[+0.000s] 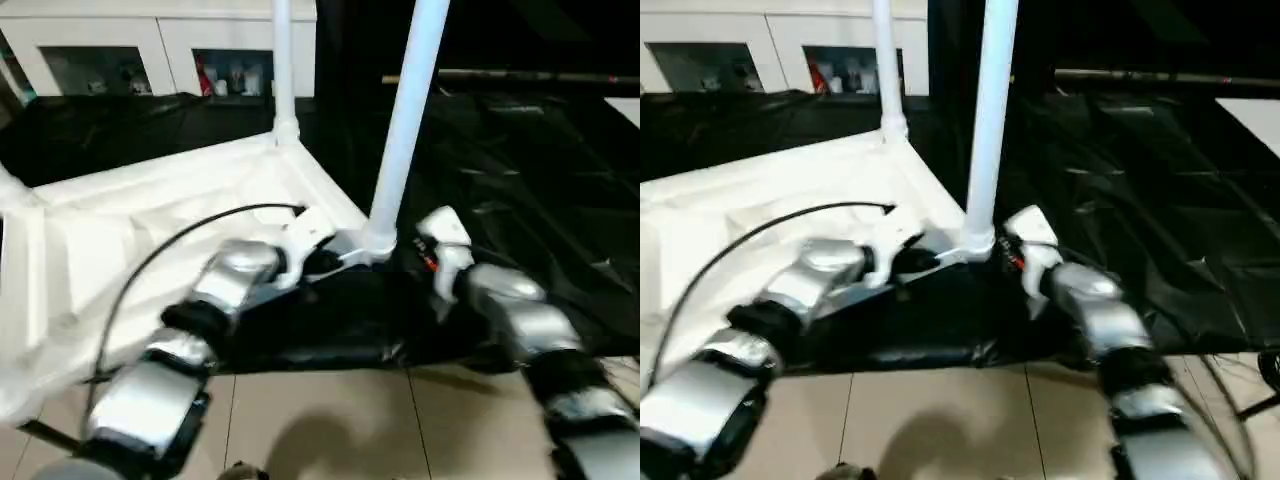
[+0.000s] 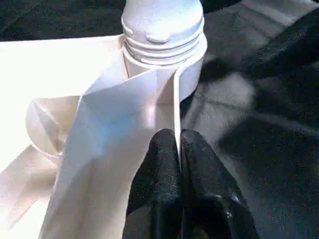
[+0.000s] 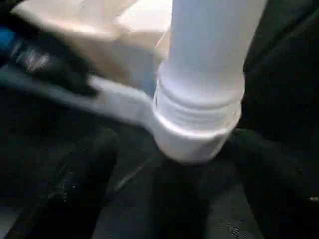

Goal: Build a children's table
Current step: Rotate leg to tighten

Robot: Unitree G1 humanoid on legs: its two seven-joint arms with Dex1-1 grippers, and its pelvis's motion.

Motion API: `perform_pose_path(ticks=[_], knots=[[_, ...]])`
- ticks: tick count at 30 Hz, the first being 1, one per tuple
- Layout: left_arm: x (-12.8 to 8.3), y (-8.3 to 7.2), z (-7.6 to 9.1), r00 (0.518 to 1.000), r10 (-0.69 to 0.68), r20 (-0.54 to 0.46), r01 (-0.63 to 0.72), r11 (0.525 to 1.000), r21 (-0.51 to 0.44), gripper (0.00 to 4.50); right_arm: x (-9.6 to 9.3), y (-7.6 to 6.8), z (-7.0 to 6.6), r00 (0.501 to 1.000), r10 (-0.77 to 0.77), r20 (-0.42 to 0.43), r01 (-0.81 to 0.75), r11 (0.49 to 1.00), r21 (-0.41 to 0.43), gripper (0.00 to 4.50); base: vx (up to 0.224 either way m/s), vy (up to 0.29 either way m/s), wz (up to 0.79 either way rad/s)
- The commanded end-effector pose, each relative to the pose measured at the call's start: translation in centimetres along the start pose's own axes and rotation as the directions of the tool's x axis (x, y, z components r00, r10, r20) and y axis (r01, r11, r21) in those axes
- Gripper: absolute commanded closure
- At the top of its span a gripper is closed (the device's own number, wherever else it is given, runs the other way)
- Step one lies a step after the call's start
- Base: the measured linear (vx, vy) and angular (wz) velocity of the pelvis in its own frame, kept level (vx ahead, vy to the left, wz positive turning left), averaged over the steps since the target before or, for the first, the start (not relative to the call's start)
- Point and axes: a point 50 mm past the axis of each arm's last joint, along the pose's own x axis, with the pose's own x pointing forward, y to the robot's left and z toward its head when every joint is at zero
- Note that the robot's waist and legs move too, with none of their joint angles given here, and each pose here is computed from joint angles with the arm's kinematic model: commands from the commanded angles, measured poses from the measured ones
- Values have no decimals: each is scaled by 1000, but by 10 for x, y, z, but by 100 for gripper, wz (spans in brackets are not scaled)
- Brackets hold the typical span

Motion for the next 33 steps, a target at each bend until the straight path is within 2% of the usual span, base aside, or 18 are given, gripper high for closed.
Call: perform_pose_path(ticks=[1,3,14,24,33], knots=[[6,-17,7,984,-166,63,163,985,50,450,0,5,7,998,70,0,-70,997,-25,62,0,0,0],[2,-24,6,964,-262,44,258,963,78,450,-3,3,7,998,70,-8,-70,997,-34,62,0,0,0],[-7,-25,3,954,-300,23,297,951,82,450,-1,10,8,991,130,-39,-131,990,-41,62,0,0,0],[-9,-25,2,954,-299,20,297,952,74,450,0,11,6,989,141,-42,-142,990,-26,164,0,0,0],[-9,-24,-1,960,-280,11,279,959,45,450,2,10,1,996,85,-29,-85,996,11,174,0,0,0]])
